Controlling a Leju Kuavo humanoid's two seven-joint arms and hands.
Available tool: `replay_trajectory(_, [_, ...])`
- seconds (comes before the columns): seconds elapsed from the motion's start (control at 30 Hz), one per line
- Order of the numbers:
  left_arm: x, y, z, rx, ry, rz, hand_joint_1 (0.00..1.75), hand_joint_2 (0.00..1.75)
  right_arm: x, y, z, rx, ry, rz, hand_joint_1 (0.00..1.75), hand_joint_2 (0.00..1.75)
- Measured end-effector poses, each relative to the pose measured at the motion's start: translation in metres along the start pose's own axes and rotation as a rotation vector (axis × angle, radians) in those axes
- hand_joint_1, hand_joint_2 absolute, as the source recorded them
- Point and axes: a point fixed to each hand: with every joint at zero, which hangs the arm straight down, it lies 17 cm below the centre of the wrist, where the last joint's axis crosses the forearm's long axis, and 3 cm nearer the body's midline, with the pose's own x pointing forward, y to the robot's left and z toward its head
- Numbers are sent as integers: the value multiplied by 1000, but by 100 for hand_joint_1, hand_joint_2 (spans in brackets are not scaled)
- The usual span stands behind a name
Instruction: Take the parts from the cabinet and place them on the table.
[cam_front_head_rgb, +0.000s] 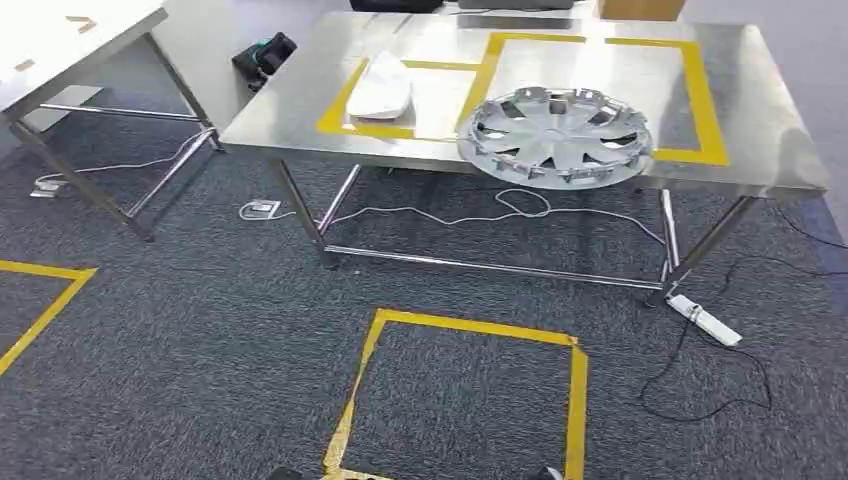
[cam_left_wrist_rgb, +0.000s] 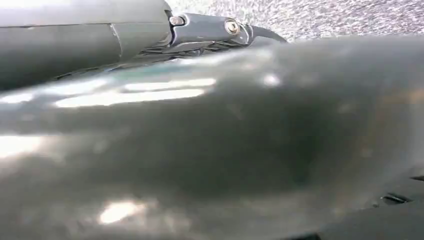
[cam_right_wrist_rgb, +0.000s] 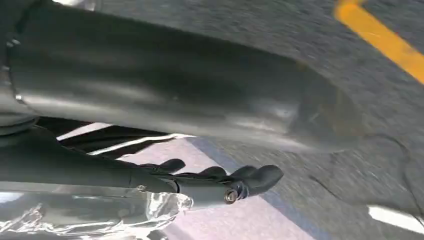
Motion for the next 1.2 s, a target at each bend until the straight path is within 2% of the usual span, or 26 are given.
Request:
replay_trajectory(0.53, [2,-6,2,-13,2,17,0,0,-5,23,10,79,23,7,0,0])
replay_trajectory(1.2, [-1,-6,3,-7,19,48,0,0,-9,17,10,44,50,-32,0,0])
